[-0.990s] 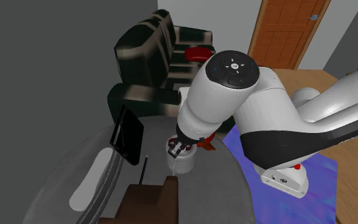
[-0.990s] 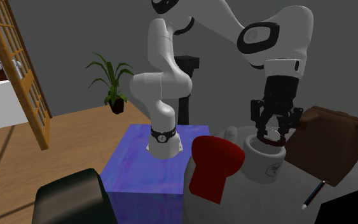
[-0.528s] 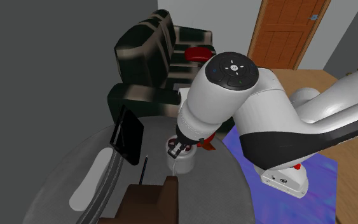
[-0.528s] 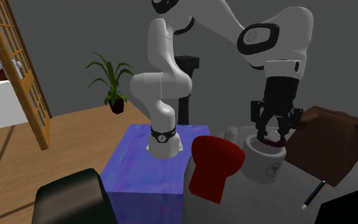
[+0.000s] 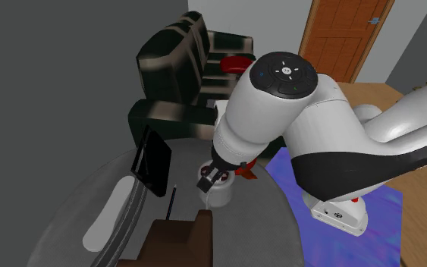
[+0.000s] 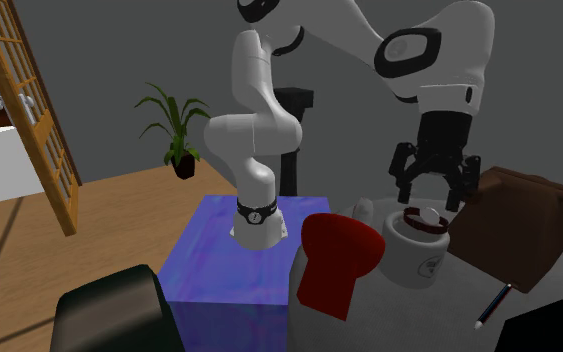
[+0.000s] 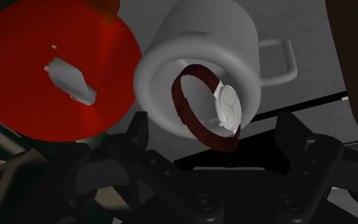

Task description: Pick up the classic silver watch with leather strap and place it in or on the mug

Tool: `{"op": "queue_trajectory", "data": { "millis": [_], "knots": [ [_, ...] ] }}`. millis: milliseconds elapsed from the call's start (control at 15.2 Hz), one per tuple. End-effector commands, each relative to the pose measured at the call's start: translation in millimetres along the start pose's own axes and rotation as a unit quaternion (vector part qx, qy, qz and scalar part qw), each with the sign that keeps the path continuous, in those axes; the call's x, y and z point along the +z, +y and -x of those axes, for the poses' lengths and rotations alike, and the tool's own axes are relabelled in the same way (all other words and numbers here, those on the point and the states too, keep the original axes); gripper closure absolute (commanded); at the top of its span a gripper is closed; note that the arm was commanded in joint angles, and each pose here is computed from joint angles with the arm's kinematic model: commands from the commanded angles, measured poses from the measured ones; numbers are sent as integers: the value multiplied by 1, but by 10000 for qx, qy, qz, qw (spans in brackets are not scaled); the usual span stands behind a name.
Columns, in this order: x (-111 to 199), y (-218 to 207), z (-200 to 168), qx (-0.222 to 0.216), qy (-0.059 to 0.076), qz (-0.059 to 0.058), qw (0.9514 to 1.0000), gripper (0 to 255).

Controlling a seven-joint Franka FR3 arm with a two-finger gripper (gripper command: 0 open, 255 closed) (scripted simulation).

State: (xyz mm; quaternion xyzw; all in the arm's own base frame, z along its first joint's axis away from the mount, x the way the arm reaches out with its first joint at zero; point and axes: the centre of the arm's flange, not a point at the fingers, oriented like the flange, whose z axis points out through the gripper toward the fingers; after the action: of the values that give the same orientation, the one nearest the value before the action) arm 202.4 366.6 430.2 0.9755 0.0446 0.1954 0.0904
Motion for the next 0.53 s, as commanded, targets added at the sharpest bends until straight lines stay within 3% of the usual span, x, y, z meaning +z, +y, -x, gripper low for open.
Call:
{"op": "queue_trajectory", "data": {
  "millis": [0, 462],
  "knots": [
    [-24, 0, 0, 0, -5, 3, 10000, 0],
    [-34, 0, 0, 0, -5, 3, 10000, 0]
  ]
}}
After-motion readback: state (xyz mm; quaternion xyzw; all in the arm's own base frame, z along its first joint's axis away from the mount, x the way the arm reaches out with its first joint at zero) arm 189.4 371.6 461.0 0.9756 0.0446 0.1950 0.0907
